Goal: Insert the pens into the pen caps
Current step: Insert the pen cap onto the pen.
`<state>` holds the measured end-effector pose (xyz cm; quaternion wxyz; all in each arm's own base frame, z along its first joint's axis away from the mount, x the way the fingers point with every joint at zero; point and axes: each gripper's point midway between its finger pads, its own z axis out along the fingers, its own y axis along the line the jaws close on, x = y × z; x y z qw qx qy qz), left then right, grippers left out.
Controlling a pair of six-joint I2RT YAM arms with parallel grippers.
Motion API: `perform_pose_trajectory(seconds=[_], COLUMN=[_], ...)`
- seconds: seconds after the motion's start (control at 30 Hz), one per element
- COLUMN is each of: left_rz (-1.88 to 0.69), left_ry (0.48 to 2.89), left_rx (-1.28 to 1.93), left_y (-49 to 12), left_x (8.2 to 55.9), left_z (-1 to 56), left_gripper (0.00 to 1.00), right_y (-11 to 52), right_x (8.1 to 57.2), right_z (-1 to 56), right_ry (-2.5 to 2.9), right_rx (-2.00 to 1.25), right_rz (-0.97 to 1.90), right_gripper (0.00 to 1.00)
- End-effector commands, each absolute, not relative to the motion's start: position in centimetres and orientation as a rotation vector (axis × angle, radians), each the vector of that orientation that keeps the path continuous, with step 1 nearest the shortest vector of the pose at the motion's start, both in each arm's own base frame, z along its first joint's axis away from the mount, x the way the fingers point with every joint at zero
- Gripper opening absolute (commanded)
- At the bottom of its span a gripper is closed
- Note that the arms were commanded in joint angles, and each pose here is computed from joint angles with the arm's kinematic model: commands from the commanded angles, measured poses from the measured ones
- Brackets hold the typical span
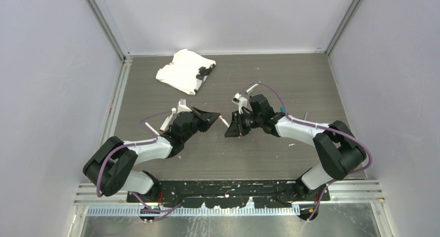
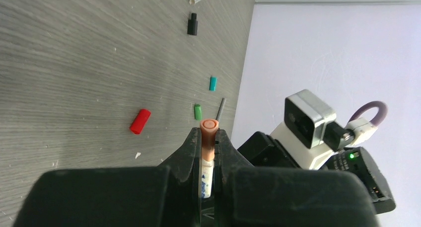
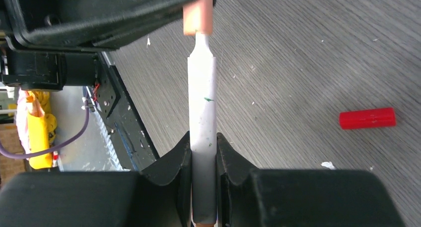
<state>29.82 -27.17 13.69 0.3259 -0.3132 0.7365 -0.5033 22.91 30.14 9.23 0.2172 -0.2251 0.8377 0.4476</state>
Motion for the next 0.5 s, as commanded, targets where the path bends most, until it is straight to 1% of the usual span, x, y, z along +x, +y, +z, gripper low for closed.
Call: perform_pose_trajectory(seconds=[0.0, 0.27, 0.47], left_rz=[-1.385, -1.353, -1.290], left_ry=[1.920, 1.971, 2.027], left_rx=[-0.784, -0.777, -0.747], left_y=[-28.7, -30.0, -31.1], left_x=[29.2, 28.5, 28.0], left_z=[14.6, 14.1, 14.9], left_gripper=[0.01, 0.01, 0.01], right_y=[30.6, 29.6, 28.8], right_x=[24.9, 26.0, 26.3], right_z=[12.1, 12.0, 11.0], right_ry=[2.200, 2.180, 2.200], right_rx=[-0.646, -0.693, -0.767], right_rz=[1.192, 1.055, 0.920], right_gripper=[0.01, 0.01, 0.01])
